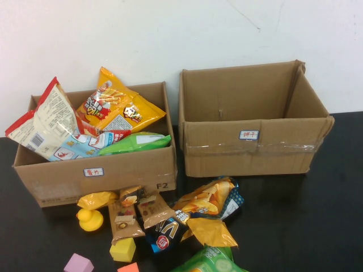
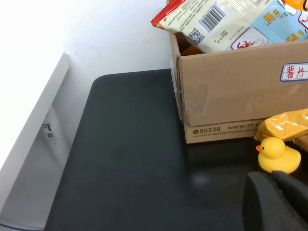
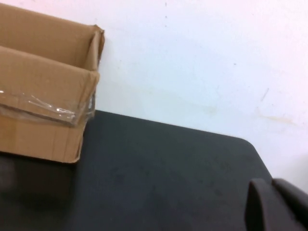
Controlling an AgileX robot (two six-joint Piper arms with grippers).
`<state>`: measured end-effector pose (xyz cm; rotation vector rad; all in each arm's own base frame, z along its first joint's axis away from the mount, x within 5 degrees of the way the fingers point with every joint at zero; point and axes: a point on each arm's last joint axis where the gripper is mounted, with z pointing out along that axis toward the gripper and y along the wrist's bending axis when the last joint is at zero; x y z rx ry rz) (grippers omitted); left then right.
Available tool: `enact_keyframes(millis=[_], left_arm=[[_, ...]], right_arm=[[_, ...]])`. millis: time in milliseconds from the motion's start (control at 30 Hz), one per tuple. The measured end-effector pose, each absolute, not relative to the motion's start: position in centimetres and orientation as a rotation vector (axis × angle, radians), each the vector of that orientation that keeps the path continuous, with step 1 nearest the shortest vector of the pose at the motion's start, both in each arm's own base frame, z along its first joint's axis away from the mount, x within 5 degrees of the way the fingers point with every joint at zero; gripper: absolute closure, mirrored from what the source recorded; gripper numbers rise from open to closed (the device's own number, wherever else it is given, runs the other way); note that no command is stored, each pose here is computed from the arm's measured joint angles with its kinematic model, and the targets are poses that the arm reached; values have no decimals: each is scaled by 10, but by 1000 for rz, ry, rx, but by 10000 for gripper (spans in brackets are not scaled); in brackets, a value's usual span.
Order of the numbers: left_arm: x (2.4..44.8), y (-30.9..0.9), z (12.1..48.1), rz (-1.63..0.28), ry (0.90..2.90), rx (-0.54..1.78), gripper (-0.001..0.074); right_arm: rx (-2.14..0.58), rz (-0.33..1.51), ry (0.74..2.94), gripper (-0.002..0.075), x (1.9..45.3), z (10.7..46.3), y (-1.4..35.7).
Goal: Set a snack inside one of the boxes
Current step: Pick up the biscuit
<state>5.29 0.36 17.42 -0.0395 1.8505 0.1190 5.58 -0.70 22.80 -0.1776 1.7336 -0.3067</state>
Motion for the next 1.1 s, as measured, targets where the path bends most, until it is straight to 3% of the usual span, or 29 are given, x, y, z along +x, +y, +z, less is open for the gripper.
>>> enact_keyframes(millis=[200, 467, 733, 1100], left_arm=[[53, 4, 174, 119, 1850, -39, 738], [53, 4, 174, 119, 1850, -39, 737], [53, 4, 174, 119, 1850, -39, 737], [53, 4, 174, 119, 1850, -39, 737]], right_arm=[[-182, -239, 1724, 727, 56, 217, -3], [-26, -158, 1855, 727, 53, 173, -7], [97, -114, 1902, 727, 51, 168, -10], [-3, -25, 1903, 727, 52, 169, -4]])
